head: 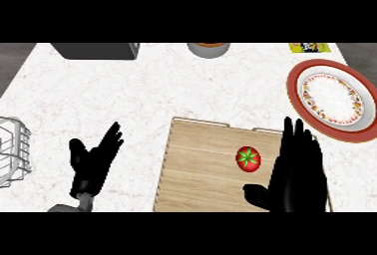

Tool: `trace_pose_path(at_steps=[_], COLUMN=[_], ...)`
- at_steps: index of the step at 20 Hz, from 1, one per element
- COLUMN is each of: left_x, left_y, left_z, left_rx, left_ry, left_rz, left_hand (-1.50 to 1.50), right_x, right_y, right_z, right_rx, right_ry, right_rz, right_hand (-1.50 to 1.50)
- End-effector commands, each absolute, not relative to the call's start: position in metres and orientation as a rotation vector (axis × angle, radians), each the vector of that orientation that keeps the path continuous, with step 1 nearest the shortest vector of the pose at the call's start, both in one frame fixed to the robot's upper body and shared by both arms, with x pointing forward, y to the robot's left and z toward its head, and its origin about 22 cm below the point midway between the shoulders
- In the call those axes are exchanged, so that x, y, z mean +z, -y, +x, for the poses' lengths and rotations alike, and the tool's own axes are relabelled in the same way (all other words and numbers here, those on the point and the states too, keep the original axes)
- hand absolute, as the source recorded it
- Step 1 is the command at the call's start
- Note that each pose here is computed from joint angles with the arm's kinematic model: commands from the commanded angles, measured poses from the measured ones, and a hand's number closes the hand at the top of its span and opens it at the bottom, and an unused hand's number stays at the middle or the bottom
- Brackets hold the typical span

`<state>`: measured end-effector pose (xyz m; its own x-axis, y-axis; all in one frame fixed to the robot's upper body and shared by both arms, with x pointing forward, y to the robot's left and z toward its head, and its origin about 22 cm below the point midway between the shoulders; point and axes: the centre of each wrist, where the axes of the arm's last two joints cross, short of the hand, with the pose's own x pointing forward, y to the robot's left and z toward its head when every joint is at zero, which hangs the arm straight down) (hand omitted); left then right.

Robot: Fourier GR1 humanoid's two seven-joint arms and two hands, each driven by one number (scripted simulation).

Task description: Pick the tomato from the tray and place it in the plate

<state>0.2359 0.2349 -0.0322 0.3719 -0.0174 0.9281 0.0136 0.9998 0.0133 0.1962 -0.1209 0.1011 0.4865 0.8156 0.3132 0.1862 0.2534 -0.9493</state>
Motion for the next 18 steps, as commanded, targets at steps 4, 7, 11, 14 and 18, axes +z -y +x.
trace_pose_path(at_steps=[4,7,11,14,18], left_x=[-0.037,-0.035,-0.038,-0.033,-0.028], left_y=[-0.256,-0.25,-0.244,-0.246,-0.243], left_z=[0.227,0.218,0.222,0.238,0.234], left_rx=[-0.016,-0.031,-0.022,-0.032,-0.007], left_ry=[1.187,1.183,1.192,1.186,1.181], left_rz=[0.007,-0.004,0.001,0.01,0.014], left_hand=[0.0,0.0,0.0,0.0,0.0], right_x=[0.086,0.089,0.06,0.065,0.058], right_y=[0.095,0.089,0.082,0.087,0.087], right_z=[0.22,0.234,0.225,0.242,0.238], right_rx=[0.511,0.493,0.513,0.548,0.528], right_ry=[0.819,0.825,0.819,0.768,0.712], right_rz=[-1.214,-1.203,-1.207,-1.253,-1.3], right_hand=[-1.5,-1.5,-1.5,-1.5,-1.5])
